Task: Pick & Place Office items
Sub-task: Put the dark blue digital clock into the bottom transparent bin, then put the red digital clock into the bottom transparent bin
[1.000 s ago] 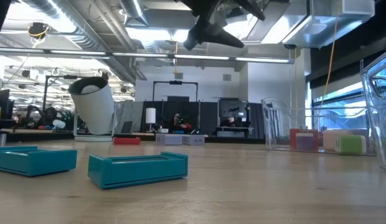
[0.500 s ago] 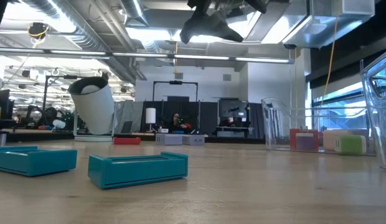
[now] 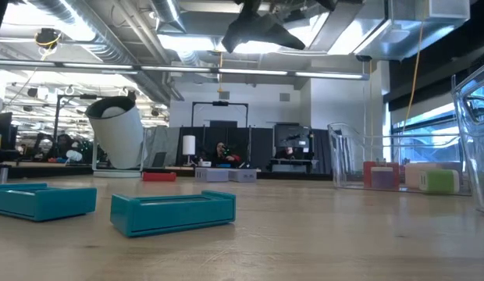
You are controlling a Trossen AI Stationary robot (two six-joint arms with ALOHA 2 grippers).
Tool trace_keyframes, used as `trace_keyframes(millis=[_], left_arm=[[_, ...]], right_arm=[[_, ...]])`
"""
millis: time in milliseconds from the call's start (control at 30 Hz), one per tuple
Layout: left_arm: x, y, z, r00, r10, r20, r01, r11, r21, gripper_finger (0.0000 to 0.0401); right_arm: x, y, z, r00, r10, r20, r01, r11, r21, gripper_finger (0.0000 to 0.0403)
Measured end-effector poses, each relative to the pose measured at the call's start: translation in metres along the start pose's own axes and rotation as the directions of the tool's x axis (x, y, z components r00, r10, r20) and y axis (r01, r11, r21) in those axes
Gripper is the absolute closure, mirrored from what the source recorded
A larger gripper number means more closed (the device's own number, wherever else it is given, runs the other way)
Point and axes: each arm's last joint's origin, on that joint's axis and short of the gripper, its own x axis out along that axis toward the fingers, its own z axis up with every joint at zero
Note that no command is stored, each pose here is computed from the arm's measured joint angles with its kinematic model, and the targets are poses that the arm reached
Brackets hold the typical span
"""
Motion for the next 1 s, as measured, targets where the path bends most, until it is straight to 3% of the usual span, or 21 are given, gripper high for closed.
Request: trace_keyframes(millis=[467,833,1000], left_arm=[[-0.003,-0.006,-0.006,0.998,0.041,0.047,-0.040,0.999,-0.016,0.0126],[-0.003,-0.005,-0.005,0.997,0.054,0.059,-0.052,0.998,-0.024,0.0126],[-0.003,-0.004,-0.004,0.995,0.069,0.073,-0.068,0.998,-0.019,0.0126]], right_arm=[[0.000,-0.002,0.002,1.000,-0.003,0.011,0.003,1.000,0.029,0.0225],[0.011,-0.002,-0.003,0.997,0.038,0.064,-0.041,0.998,0.042,0.0145],[0.007,-0.004,-0.004,0.998,0.038,0.055,-0.041,0.998,0.047,0.0137]])
